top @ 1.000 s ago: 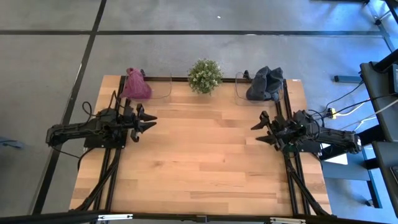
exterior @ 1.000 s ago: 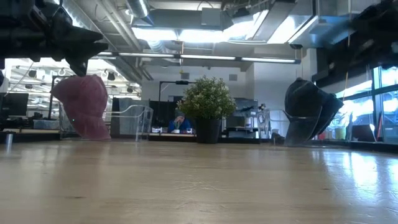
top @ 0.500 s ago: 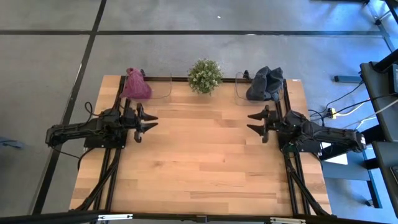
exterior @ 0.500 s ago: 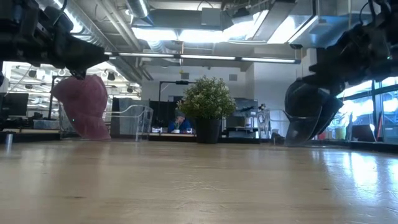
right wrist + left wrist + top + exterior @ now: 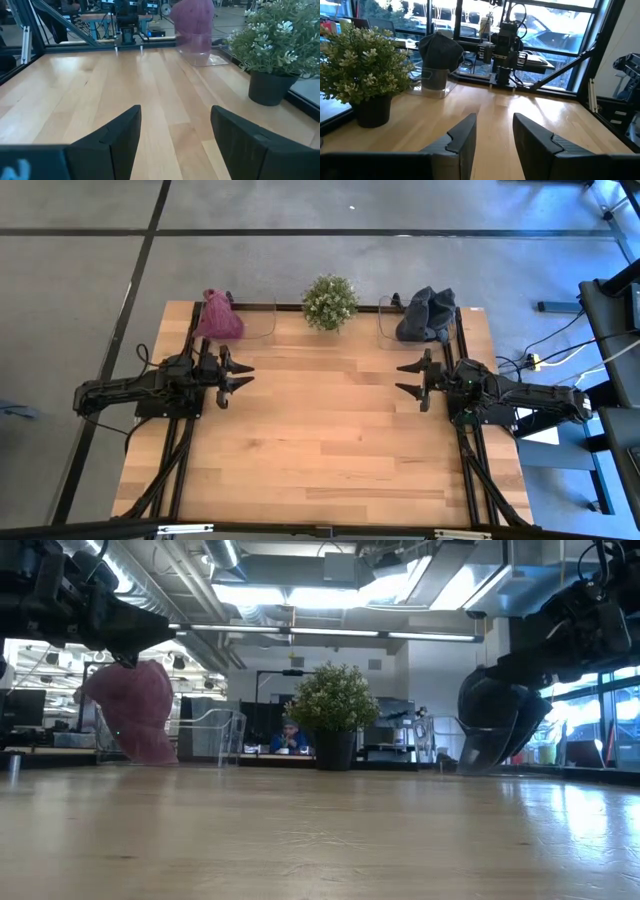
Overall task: Pick & Place hat
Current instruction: Return to home position
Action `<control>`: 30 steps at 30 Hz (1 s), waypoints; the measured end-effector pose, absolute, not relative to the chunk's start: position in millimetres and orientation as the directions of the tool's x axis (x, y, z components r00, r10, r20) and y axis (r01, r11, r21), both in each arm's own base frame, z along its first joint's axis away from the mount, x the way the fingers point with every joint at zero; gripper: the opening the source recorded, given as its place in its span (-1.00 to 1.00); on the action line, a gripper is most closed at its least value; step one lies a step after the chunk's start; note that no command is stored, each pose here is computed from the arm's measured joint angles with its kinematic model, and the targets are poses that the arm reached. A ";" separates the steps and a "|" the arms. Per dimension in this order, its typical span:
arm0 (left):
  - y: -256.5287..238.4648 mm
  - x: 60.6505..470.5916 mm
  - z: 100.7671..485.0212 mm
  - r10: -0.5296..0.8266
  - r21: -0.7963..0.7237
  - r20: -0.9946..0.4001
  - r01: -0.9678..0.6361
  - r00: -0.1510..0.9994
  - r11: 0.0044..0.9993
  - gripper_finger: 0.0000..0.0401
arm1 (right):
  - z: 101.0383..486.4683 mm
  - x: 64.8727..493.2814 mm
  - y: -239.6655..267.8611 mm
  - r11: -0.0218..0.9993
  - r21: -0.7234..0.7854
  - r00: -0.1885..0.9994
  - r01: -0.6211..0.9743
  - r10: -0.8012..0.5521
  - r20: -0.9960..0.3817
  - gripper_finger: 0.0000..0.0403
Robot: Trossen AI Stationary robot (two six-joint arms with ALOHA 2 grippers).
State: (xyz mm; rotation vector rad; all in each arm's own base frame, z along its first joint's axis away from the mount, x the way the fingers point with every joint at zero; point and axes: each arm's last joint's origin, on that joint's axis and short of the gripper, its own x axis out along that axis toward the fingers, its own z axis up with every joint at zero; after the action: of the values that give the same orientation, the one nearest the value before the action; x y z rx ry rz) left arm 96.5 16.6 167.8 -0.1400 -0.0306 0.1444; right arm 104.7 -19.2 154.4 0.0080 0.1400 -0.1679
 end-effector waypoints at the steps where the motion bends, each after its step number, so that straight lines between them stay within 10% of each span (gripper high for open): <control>1: 16.6 96.5 167.8 0.146 -0.141 0.020 -0.141 0.989 0.980 -0.38 | 154.5 104.7 -19.2 0.986 -0.003 0.976 0.167 -0.166 -0.139 0.19; 30: 16.6 96.5 168.0 0.144 -0.142 0.022 -0.139 0.989 0.980 -0.39 | 167.4 96.0 -17.5 0.986 -0.005 0.986 0.166 -0.166 0.014 0.19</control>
State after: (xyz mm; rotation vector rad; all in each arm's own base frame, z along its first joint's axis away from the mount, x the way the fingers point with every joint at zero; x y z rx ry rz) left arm 96.5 16.6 168.0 -0.1409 -0.0321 0.1424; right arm 96.0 -17.5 167.4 -0.0058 -0.0131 -0.1664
